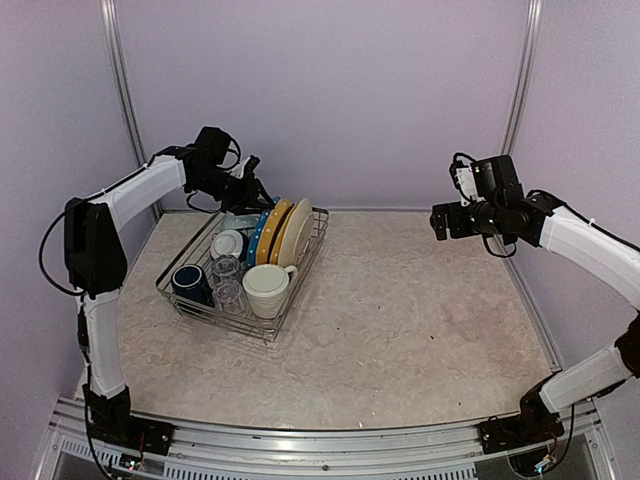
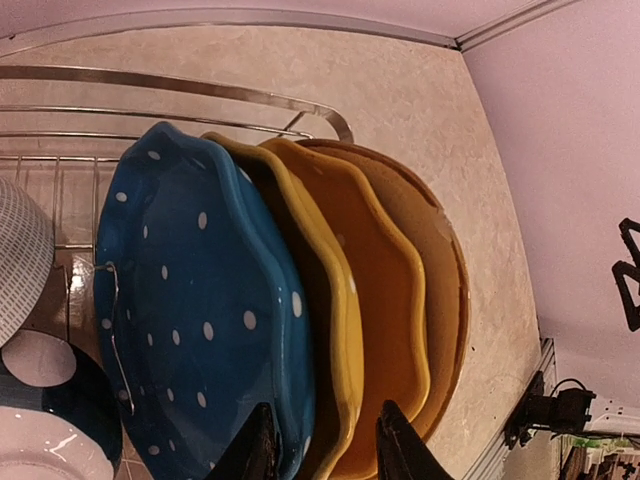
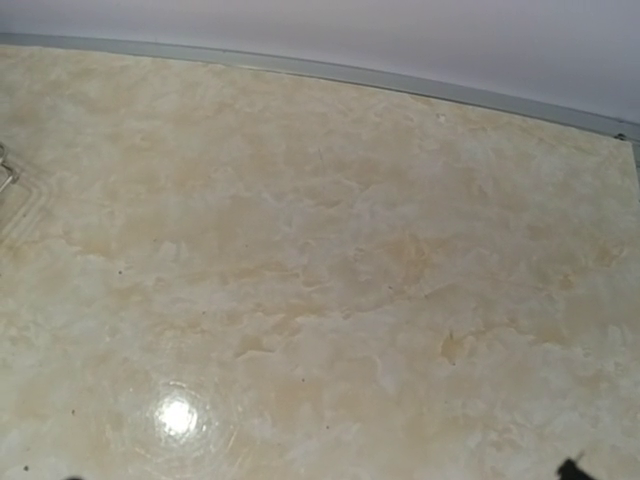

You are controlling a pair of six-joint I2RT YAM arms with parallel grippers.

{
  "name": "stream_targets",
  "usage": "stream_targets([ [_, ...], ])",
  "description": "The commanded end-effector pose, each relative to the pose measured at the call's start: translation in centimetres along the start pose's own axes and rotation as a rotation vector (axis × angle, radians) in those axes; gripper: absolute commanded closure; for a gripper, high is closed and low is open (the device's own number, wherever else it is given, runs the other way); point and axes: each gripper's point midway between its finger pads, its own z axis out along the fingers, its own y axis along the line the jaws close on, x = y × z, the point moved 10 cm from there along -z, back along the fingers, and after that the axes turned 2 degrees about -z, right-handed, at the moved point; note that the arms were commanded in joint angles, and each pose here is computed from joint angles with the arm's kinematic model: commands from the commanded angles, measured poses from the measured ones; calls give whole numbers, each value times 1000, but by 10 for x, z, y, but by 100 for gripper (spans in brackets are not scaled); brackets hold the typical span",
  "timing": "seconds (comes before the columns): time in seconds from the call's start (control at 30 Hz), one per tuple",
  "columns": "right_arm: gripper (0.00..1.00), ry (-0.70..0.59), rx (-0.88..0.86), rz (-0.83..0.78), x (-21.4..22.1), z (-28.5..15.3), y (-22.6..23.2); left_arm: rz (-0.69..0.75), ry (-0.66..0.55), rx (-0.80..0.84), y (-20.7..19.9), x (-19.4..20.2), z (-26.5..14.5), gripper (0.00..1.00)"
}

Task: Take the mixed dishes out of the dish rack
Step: Grab the plate from the dish rack.

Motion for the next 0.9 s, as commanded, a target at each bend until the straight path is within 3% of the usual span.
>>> stream_targets([
  [0.0, 0, -5, -11, -12, 1, -7, 2, -10, -2, -19, 4, -2, 1, 72],
  [0.13, 0, 1, -20, -9, 4, -5, 3, -30, 10, -20, 9, 1, 7, 80],
  [0.43, 0, 16, -34, -8, 7, 1, 5, -46, 29, -34, 19, 6, 15, 80],
  [0.57, 0, 12, -43, -3, 6, 1, 6, -37, 58, -78, 23, 13, 26, 75],
  [0.77, 0, 10, -53, 1, 6, 1, 7, 12, 71, -244, 29, 18, 31, 54],
  [0.87, 0, 16, -55, 4, 8, 3, 7, 30, 67, -316, 32, 18, 30, 53],
])
